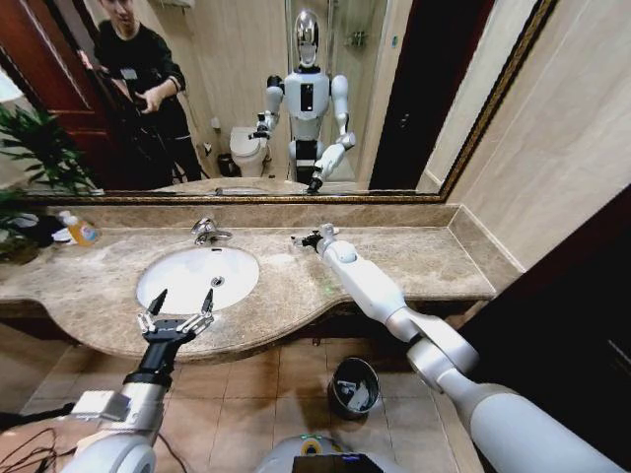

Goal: Pick up the trash from the sink and place it in the trash bin.

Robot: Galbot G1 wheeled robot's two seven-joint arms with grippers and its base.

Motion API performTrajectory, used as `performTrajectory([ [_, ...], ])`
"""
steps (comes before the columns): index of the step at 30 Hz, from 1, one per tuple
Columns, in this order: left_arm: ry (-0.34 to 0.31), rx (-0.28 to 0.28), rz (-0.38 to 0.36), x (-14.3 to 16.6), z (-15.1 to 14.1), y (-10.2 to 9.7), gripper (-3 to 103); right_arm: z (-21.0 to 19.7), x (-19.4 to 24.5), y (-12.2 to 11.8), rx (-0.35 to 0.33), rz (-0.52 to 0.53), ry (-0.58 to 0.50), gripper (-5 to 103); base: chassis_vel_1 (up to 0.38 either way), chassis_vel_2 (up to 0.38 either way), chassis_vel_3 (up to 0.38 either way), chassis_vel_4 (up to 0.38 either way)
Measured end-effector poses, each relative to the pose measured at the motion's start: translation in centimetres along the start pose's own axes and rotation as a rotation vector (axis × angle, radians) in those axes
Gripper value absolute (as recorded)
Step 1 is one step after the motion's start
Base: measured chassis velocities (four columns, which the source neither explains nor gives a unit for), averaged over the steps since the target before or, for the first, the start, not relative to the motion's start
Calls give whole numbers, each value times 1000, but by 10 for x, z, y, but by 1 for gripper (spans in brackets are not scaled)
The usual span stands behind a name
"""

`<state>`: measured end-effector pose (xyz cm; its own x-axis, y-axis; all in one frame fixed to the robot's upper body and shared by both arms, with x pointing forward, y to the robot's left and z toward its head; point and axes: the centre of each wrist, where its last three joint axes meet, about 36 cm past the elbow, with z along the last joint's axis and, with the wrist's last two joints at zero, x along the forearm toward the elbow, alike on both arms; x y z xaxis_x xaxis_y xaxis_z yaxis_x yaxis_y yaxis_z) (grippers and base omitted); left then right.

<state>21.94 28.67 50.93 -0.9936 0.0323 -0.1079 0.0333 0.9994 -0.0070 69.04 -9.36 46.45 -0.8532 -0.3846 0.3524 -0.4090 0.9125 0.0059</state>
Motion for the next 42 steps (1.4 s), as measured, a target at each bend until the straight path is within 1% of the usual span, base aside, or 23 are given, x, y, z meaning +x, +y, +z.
performTrajectory([
  [2,0,0,0,0,0,0,100,1,3,1,9,11,3,100,0,0,0,0],
  [4,0,0,0,0,0,0,100,-2,20,2,37,56,15,100,0,0,0,0],
  [6,0,0,0,0,0,0,100,-4,27,1,42,71,18,100,0,0,0,0],
  [7,0,0,0,0,0,0,100,-8,43,-2,56,109,13,100,0,0,0,0],
  [9,0,0,0,0,0,0,100,-7,62,-7,74,147,-5,100,0,0,0,0],
  [10,0,0,0,0,0,0,100,-7,62,-7,74,147,-5,100,0,0,0,0],
  [12,0,0,0,0,0,0,100,-3,84,-18,86,160,-44,100,0,0,0,0],
  [13,0,0,0,0,0,0,100,-3,84,-18,86,160,-44,100,0,0,0,0],
  [15,0,0,0,0,0,0,100,-1,89,-32,77,130,-94,100,0,0,0,0],
  [17,0,0,0,0,0,0,100,1,85,-39,65,123,-112,100,0,0,0,0],
  [18,0,0,0,0,0,0,100,2,80,-43,45,114,-120,100,0,0,0,0],
  [19,0,0,0,0,0,0,100,2,80,-43,45,114,-120,100,0,0,0,0],
  [21,0,0,0,0,0,0,100,1,70,-47,1,104,-123,100,0,0,0,0],
  [22,0,0,0,0,0,0,100,1,70,-47,1,104,-123,100,0,0,0,0],
  [23,0,0,0,0,0,0,100,1,60,-48,-25,103,-122,100,0,0,0,0],
  [24,0,0,0,0,0,0,100,2,54,-48,-37,101,-125,100,0,0,0,0],
  [27,0,0,0,0,0,0,100,5,42,-46,-52,93,-118,100,0,0,0,0],
  [31,0,0,0,0,0,0,100,10,33,-40,-55,86,-101,100,0,0,0,0],
  [34,0,0,0,0,0,0,100,23,30,-35,-37,75,-65,100,0,0,0,0],
  [38,0,0,0,0,0,0,100,33,33,-36,-27,76,-39,100,0,0,0,0],
  [42,0,0,0,0,0,0,100,43,42,-42,-13,83,-21,100,0,0,0,0],
])
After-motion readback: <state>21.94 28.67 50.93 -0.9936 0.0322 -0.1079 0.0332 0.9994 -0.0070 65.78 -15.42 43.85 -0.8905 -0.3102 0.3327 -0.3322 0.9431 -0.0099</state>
